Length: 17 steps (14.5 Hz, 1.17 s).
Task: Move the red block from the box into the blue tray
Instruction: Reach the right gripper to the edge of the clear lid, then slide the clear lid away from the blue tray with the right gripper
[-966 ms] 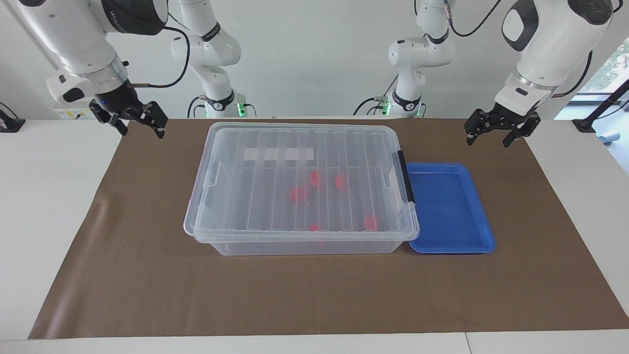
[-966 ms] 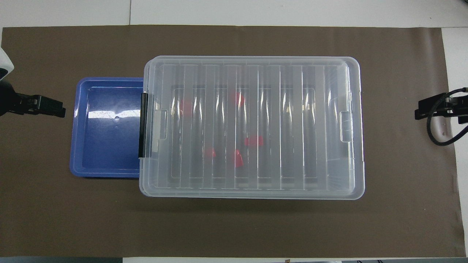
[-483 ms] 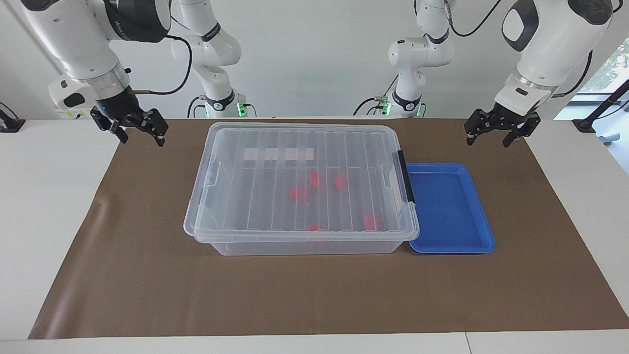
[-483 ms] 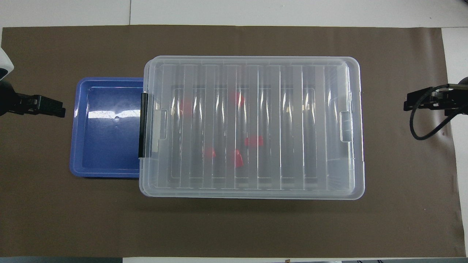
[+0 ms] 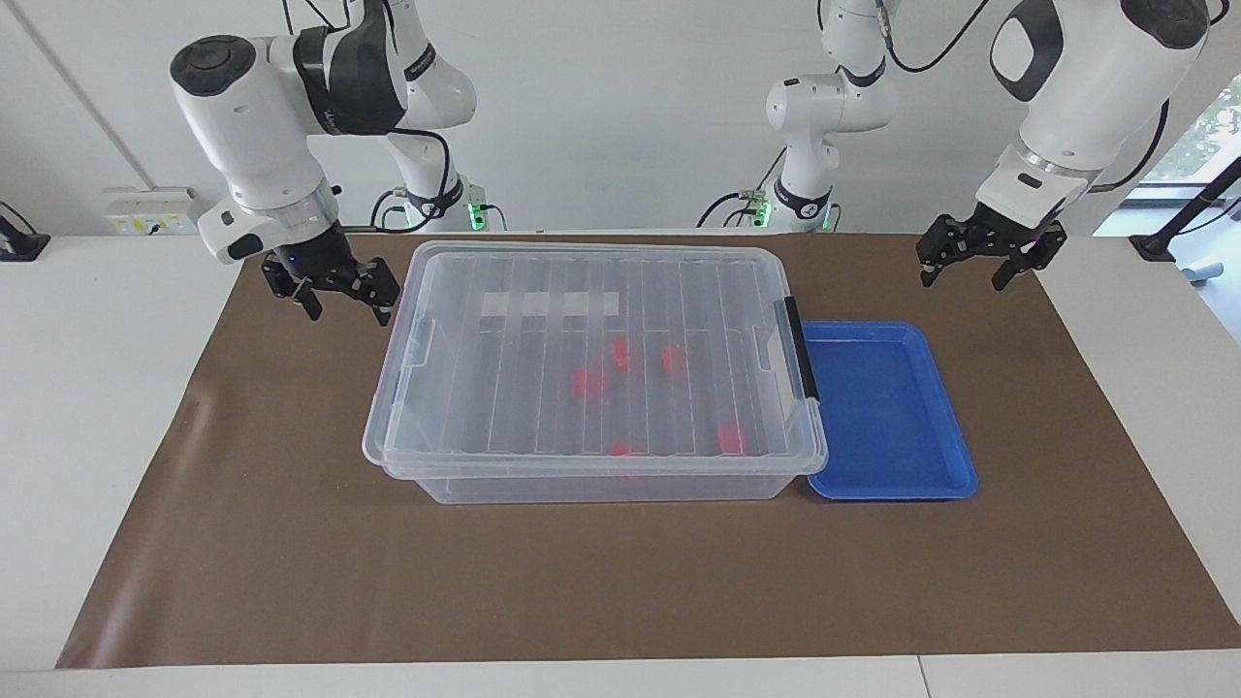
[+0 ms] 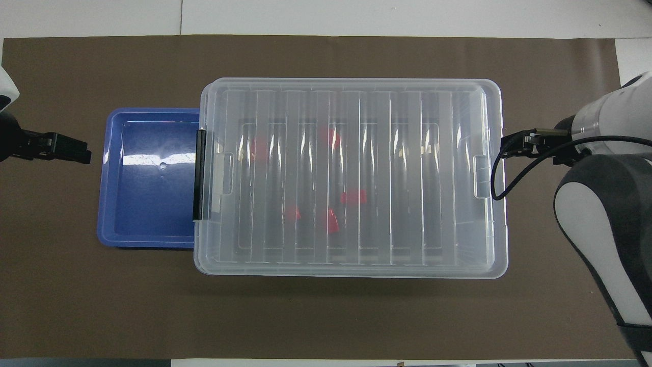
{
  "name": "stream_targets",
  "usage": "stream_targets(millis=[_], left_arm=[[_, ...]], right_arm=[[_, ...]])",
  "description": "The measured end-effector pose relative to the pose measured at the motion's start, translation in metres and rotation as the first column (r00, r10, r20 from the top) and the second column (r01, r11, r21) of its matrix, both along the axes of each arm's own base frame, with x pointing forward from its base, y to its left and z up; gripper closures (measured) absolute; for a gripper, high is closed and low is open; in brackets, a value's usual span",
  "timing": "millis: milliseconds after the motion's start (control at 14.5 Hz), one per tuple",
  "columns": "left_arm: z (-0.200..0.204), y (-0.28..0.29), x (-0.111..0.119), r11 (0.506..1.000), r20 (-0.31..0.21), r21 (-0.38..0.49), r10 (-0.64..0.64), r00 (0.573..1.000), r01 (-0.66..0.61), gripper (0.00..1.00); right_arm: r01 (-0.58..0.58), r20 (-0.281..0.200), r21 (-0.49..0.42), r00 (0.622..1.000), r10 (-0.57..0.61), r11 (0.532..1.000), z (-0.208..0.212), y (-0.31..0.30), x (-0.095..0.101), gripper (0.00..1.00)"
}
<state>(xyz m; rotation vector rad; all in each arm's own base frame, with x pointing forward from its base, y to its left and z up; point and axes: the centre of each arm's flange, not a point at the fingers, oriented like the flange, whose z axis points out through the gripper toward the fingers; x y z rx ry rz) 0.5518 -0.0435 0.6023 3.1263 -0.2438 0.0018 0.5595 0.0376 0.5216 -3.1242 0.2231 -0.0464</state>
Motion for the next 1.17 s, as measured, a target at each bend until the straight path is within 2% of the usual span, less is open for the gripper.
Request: stream_targets(millis=[207, 621, 1172], left_arm=[[0.000, 0.000, 0.000, 1.000, 0.000, 0.000, 0.000, 1.000, 0.000, 0.00], [0.000, 0.000, 0.000, 1.000, 0.000, 0.000, 0.000, 1.000, 0.000, 0.00], [0.000, 0.000, 0.000, 1.000, 0.000, 0.000, 0.000, 1.000, 0.000, 0.00]], right_arm=[[0.003, -0.007, -0.001, 1.000, -0.003, 1.000, -0.028, -0.002, -0.002, 0.00], [0.003, 0.003, 0.000, 1.000, -0.003, 1.000, -0.055, -0.002, -0.005, 0.00], [-0.038, -0.020, -0.002, 0.999, 0.038, 0.999, -0.070, -0.014, -0.011, 0.00]])
